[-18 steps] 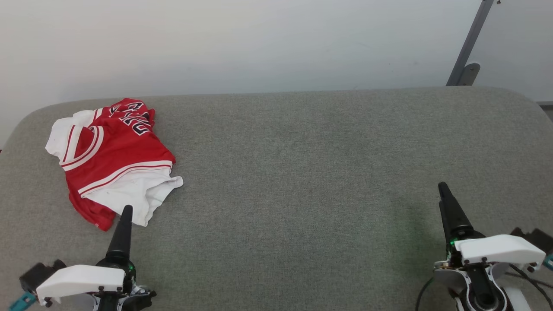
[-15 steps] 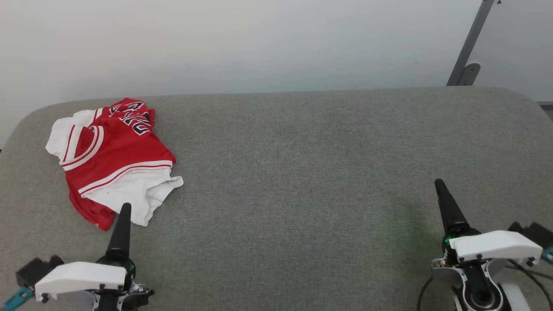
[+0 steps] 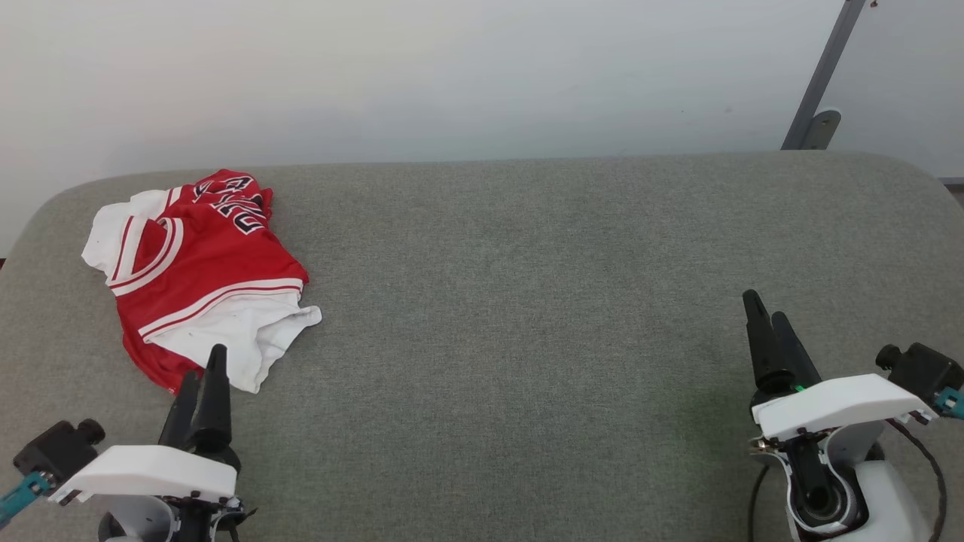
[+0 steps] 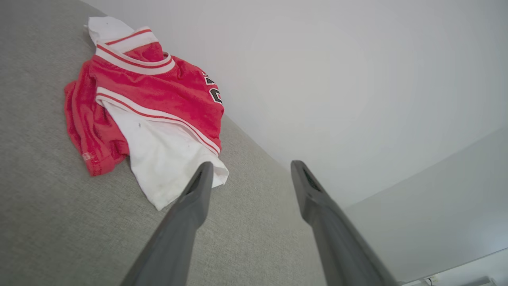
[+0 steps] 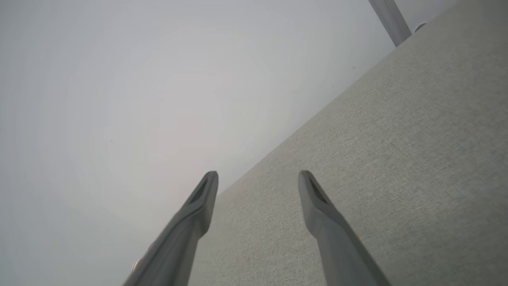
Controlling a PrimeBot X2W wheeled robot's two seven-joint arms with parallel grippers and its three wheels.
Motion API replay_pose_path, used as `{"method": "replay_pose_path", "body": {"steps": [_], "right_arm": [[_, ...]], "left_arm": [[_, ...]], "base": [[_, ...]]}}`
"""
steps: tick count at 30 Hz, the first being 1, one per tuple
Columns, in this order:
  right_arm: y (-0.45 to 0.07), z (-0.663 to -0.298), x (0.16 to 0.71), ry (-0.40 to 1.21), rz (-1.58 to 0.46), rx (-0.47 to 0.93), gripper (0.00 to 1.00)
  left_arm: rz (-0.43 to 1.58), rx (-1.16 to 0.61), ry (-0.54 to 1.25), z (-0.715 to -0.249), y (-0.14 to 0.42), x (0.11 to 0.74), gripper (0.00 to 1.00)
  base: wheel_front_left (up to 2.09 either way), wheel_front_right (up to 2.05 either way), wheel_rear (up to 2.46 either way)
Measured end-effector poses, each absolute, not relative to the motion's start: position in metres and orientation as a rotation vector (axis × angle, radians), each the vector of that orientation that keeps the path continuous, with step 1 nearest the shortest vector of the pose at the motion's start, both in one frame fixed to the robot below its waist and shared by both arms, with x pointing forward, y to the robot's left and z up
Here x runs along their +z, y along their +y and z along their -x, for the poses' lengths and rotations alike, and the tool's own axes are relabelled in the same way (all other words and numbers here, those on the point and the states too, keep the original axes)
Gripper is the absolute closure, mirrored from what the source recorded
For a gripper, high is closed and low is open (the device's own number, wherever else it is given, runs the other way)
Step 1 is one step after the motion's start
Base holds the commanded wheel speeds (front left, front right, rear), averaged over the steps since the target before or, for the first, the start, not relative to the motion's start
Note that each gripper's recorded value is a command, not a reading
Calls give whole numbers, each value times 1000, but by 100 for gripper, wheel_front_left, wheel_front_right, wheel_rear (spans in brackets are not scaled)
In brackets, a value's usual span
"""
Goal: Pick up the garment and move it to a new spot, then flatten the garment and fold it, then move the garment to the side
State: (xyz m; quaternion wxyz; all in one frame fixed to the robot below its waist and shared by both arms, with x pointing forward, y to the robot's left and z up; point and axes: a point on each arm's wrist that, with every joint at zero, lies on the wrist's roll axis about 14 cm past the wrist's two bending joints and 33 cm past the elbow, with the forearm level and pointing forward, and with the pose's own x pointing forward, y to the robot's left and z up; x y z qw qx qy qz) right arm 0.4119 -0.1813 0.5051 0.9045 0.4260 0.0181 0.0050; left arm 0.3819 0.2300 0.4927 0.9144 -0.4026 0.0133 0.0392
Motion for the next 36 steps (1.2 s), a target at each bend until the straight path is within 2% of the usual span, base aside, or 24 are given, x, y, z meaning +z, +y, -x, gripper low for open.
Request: {"method": "replay_pose_path", "body": {"steps": [17,36], "right_arm": [[-176,-418,512,9,-510,42,0],[-175,-423,514,-13,-276,52,0]], "left_arm": [[508,42,32,-382,227,495,0],[349,32,27,-382,233,491,0]], "base": [[0,0,0],[0,0,0]]}}
